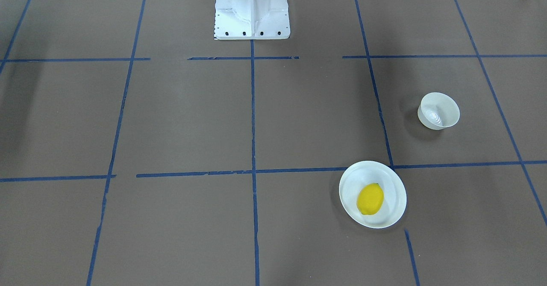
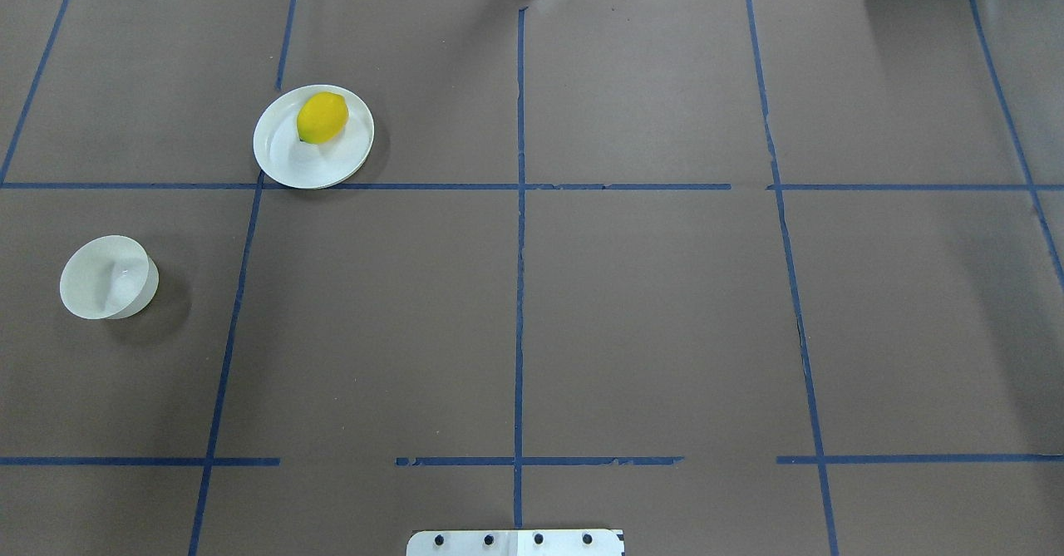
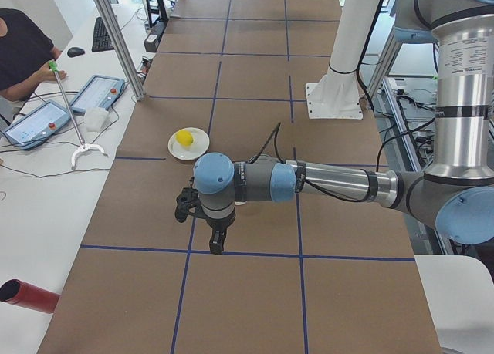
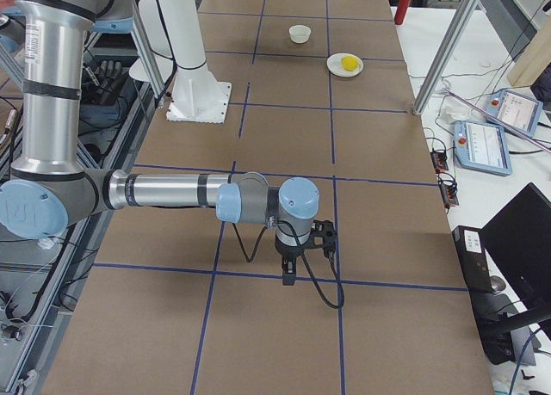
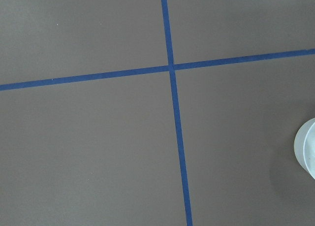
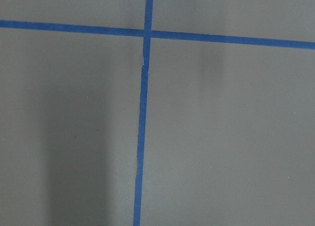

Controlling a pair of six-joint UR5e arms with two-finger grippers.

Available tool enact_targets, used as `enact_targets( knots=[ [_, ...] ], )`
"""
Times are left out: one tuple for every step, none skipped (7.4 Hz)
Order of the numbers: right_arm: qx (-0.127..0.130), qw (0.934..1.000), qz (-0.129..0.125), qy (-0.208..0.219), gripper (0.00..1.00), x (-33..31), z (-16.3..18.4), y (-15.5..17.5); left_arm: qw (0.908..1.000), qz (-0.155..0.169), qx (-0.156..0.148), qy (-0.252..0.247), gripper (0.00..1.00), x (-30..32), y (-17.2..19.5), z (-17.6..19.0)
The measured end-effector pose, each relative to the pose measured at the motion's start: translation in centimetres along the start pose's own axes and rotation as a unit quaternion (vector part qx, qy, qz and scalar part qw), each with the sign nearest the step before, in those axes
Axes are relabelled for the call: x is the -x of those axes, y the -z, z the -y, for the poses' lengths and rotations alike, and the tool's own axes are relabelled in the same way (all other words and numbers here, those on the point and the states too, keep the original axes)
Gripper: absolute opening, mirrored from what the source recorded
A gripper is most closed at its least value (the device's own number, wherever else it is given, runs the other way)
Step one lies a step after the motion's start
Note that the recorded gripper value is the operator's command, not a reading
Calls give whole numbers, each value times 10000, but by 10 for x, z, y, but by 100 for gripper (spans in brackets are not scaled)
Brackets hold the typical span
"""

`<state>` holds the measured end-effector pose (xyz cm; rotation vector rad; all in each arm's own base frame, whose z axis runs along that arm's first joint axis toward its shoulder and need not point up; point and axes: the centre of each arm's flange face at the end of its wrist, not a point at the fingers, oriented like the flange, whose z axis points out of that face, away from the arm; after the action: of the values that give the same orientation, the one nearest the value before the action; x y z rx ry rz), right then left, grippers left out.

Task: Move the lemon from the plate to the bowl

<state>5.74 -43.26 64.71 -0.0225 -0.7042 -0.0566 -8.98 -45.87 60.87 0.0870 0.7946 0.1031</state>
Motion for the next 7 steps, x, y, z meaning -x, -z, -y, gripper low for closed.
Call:
enact_targets(
  knots=[
    [0, 10000, 0, 0, 100, 0, 0, 0, 10000, -1, -28, -32, 100, -2, 2, 2],
    [1, 10000, 0, -1, 100, 0, 0, 0, 9999, 39, -57, -75, 100, -3, 4, 3],
    [2, 10000, 0, -1, 100, 0, 0, 0, 9998, 146, -57, -89, 100, -3, 4, 3],
    [1, 10000, 0, -1, 100, 0, 0, 0, 9997, 211, -74, -113, 100, -3, 3, 4],
    [1, 10000, 0, 0, 100, 0, 0, 0, 9993, 197, -198, -243, 100, -7, 4, 8],
    [0, 10000, 0, 0, 100, 0, 0, 0, 9987, 14, -369, -359, 100, -22, 3, 14],
    [0, 10000, 0, 0, 100, 0, 0, 0, 9977, -265, -481, -390, 100, -48, -3, 27]
  ],
)
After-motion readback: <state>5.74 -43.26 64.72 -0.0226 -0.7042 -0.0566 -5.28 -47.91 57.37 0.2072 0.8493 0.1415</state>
